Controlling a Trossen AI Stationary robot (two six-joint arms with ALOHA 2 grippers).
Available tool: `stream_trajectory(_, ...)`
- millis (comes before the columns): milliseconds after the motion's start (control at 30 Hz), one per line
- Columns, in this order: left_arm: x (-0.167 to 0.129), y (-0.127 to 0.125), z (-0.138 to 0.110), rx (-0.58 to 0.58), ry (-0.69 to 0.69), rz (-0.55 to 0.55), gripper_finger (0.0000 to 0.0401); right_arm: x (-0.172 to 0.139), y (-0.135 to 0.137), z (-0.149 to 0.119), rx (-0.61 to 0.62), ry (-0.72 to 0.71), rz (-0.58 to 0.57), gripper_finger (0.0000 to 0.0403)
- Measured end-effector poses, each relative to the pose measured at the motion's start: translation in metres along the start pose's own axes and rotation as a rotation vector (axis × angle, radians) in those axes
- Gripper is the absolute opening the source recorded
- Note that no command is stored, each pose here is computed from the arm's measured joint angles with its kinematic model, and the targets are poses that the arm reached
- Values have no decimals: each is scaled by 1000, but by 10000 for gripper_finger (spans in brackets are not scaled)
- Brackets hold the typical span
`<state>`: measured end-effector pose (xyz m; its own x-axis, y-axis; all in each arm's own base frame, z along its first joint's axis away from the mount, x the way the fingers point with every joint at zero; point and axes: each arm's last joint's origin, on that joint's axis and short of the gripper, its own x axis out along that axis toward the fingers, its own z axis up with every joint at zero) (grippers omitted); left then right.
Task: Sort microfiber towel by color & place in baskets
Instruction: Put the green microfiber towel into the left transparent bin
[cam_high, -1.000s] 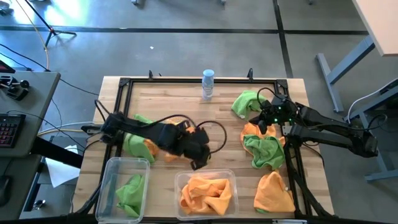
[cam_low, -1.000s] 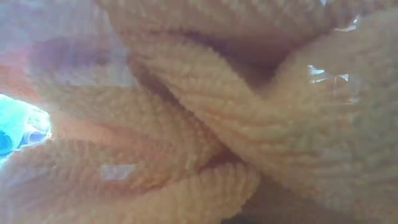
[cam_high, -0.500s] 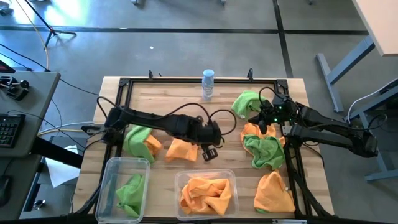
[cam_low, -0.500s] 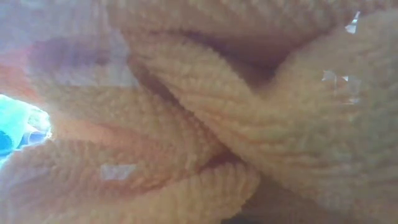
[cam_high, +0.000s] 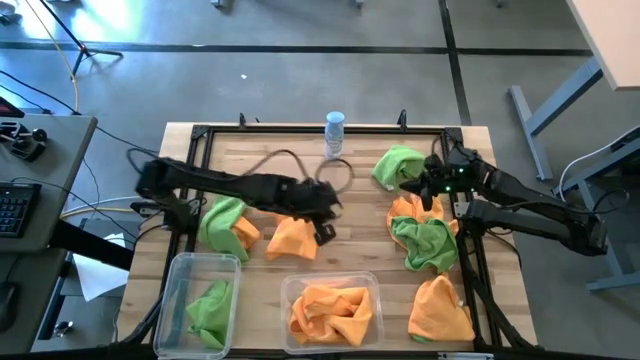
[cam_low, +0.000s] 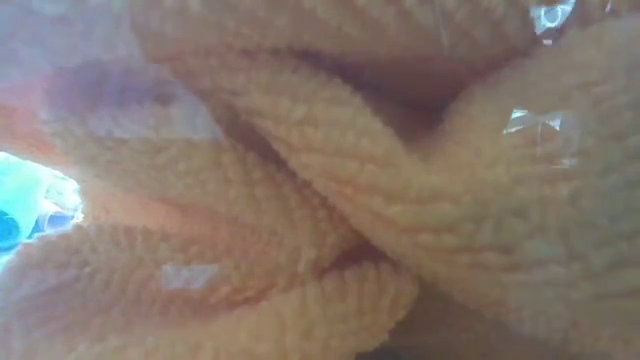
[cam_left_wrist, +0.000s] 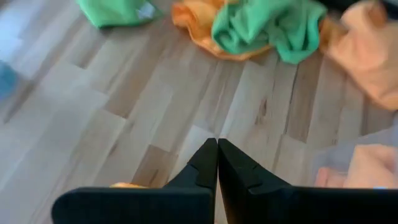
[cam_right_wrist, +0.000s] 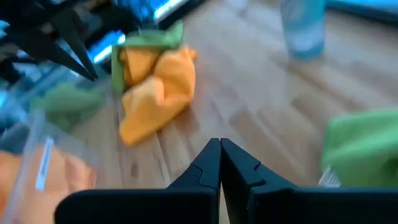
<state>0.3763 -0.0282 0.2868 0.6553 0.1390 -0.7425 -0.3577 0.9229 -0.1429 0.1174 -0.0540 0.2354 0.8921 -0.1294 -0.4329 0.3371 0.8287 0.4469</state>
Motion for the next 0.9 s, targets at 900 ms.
stream_trajectory(900, -93, 81, -90, -13, -278, -91, 0, 65, -63, 108, 235, 555, -807, 7)
